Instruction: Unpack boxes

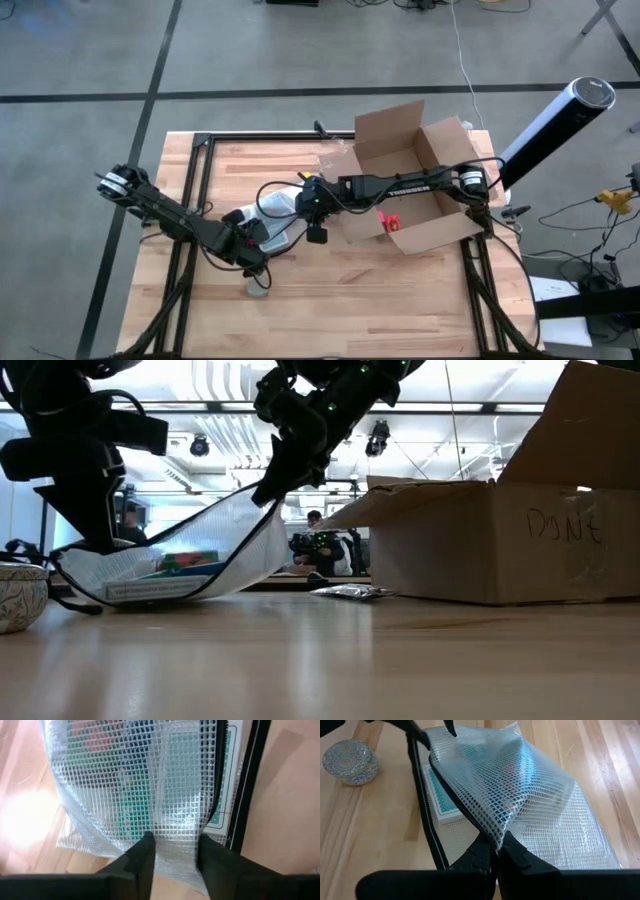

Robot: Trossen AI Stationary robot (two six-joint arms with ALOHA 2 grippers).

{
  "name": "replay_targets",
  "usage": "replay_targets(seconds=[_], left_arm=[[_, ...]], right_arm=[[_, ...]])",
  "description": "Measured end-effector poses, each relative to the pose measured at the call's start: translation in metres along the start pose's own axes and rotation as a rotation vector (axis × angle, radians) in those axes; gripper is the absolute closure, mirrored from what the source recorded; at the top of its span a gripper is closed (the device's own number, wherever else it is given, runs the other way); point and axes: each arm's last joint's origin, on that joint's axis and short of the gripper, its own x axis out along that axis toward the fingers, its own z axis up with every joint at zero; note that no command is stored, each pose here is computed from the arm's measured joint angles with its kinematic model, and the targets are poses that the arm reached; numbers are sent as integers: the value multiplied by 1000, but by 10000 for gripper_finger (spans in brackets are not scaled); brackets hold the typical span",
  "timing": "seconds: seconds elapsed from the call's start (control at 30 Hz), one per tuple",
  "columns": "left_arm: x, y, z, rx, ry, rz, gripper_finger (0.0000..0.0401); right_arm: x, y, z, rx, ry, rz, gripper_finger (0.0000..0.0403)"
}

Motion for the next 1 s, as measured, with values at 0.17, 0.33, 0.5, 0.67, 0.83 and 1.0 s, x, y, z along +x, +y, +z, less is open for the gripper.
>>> replay_targets(seconds=[0.17,0.33,0.5,0.67,0.83,1.0], left_arm=[[0,1,0,-15,-2,8,341],[0,1,0,-34,-5,10,396],[-5,0,4,-36,-34,23,401],[-23,-1,17,-35,-139,20,401],[-34,-1,24,-63,-185,2,401],[-35,0,25,-92,-200,7,401]], right_arm=[[0,1,-2,-3,18,17,403],[0,1,-3,-34,32,21,403],[0,-1,-6,-38,55,20,403],[-1,-4,-6,-36,56,11,403],[-1,-7,-6,-52,54,7,403],[-1,-9,-5,-64,47,4,403]])
